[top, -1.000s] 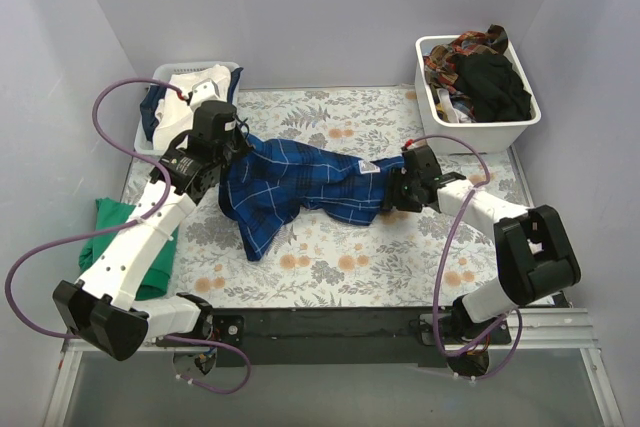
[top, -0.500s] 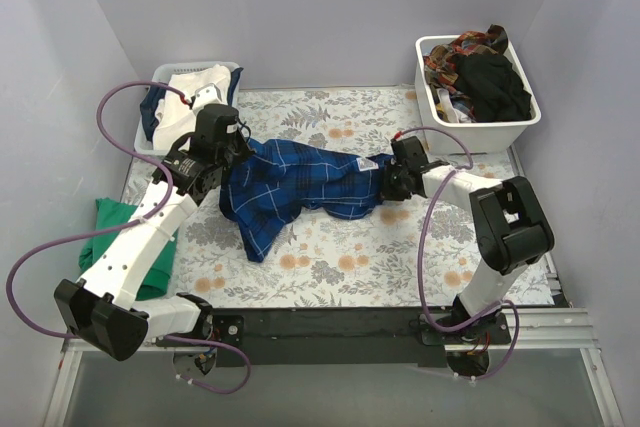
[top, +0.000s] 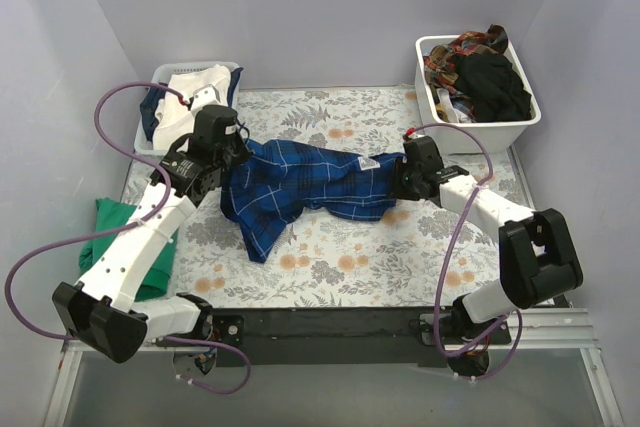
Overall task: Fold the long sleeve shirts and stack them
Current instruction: Flatten the shirt out
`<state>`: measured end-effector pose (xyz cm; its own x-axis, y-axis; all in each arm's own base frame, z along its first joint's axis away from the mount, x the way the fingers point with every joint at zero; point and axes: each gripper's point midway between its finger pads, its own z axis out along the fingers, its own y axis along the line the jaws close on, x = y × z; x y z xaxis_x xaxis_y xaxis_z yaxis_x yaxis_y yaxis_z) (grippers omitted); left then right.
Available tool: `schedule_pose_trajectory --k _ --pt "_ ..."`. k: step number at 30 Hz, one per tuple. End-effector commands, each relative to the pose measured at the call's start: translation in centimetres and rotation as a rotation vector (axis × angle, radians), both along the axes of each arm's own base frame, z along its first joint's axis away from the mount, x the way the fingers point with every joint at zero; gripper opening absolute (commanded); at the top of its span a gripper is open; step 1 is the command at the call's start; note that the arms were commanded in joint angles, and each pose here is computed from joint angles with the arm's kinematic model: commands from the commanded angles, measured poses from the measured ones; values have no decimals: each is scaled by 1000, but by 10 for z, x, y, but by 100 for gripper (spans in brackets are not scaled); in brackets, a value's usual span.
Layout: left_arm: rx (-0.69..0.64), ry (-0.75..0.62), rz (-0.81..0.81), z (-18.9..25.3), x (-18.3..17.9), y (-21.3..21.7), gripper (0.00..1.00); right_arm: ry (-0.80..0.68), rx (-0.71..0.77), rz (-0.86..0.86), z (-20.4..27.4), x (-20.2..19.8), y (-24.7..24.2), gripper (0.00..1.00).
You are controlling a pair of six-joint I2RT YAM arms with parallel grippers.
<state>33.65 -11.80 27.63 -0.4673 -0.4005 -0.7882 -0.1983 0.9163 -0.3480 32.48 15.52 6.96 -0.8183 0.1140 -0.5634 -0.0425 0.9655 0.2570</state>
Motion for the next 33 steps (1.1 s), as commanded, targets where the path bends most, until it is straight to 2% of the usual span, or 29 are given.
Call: schedule_pose_trajectory --k 1,9,11,12,13,14,20,22,23,29,33 --pt "-48 -66 -10 26 -6 0 0 27 -27 23 -8 -8 -4 42" --pt "-63 -49 -17 17 -13 -1 0 78 -52 13 -32 -4 -4 45" --pt "-67 -45 -14 15 -14 -1 0 65 -52 9 -32 1 -4 36" --pt "-67 -44 -13 14 -14 0 0 64 -53 9 -32 2 -3 27" --pt "-71 -45 -12 14 -14 -1 0 59 -57 4 -31 4 -4 14" --pt "-71 -42 -11 13 -14 -1 1 53 -55 2 -28 6 -3 11" --pt "-71 -49 -7 14 -15 1 1 26 -61 -6 -14 6 -6 8" --pt "-72 -50 -7 15 -15 1 1 22 -60 -5 -10 4 -7 1" --pt "-69 -49 -7 14 -15 1 1 27 -63 -2 -10 2 -8 1" --pt "-67 -96 4 35 -14 5 0 -51 -57 -4 33 -2 -14 1" --pt "-92 -189 6 76 -10 6 0 -259 16 10 112 5 -11 1"
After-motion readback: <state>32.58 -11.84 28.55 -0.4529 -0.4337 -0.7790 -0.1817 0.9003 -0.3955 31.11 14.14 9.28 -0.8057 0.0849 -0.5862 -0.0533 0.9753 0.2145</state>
